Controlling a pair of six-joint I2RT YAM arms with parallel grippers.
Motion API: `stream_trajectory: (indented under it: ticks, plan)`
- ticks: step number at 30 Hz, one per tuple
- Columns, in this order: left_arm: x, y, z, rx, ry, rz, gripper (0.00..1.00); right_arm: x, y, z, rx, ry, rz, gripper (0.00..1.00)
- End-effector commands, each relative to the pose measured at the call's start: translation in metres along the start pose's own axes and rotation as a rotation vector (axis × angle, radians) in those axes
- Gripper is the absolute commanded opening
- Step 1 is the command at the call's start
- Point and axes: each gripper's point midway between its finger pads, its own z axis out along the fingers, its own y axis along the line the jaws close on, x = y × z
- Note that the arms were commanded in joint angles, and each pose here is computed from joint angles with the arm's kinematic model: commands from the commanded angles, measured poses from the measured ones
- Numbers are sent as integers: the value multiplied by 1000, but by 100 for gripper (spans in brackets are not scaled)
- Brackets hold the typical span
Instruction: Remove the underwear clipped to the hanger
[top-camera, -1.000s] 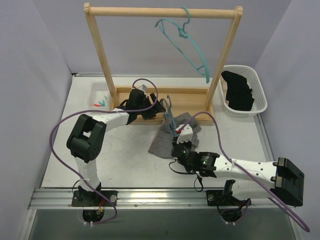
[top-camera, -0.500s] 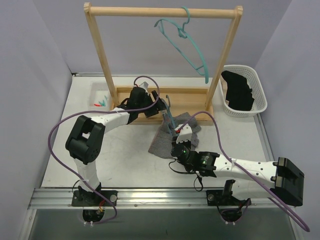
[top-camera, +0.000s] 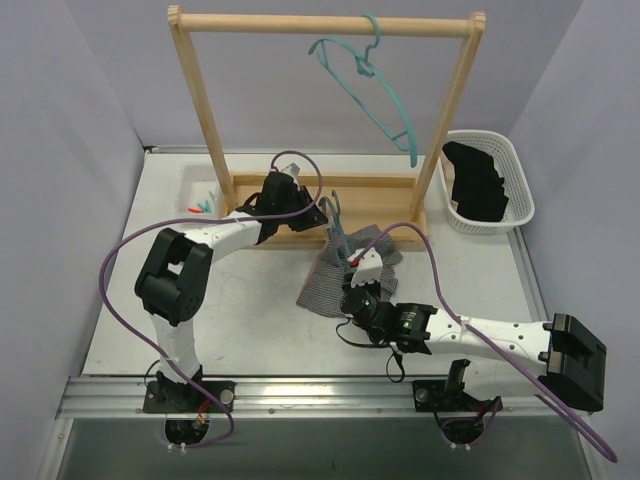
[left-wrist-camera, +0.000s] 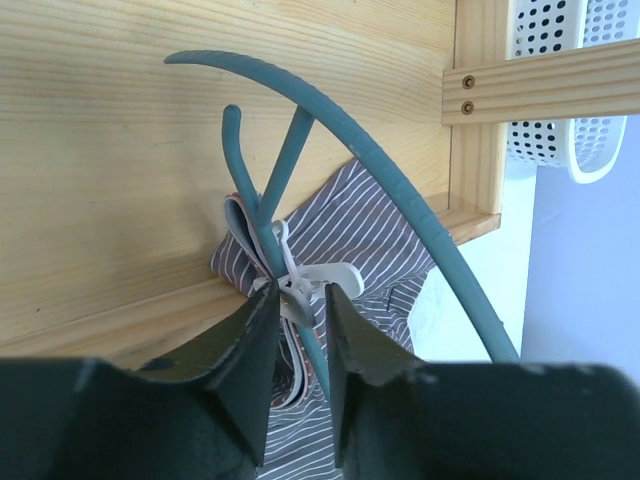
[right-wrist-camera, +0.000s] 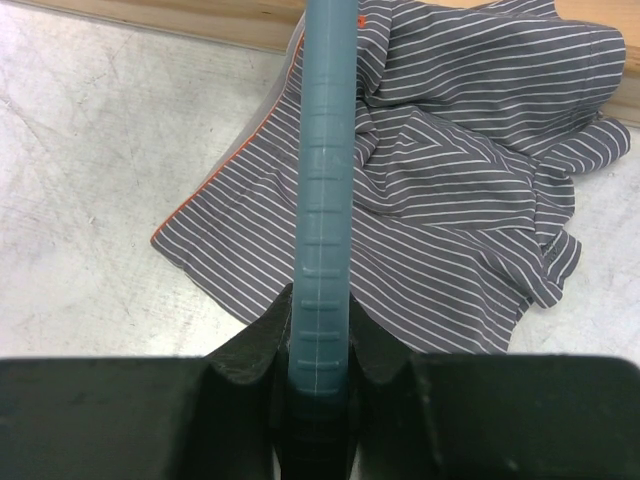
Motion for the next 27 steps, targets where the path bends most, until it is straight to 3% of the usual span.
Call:
stream_trajectory:
  ticks: [1,10,16,22,27]
  plan:
    - [-1,-16,-1,50,22,37,29,-19,12,-1,-25,-37,33,0]
    - [8,-15,-4,68,45,26,3,-21,8,-1,-13,-42,35,0]
    - [20,-17,-17,141,45,-43,2,-24,2,-1,2,-50,44,0]
    - [30,-6,-34,221,5,-134,2,-34,-1,-7,-16,-73,86,0]
    - [23,-19,-50,353,-64,-174,2,-38,1,-13,-46,-81,94,0]
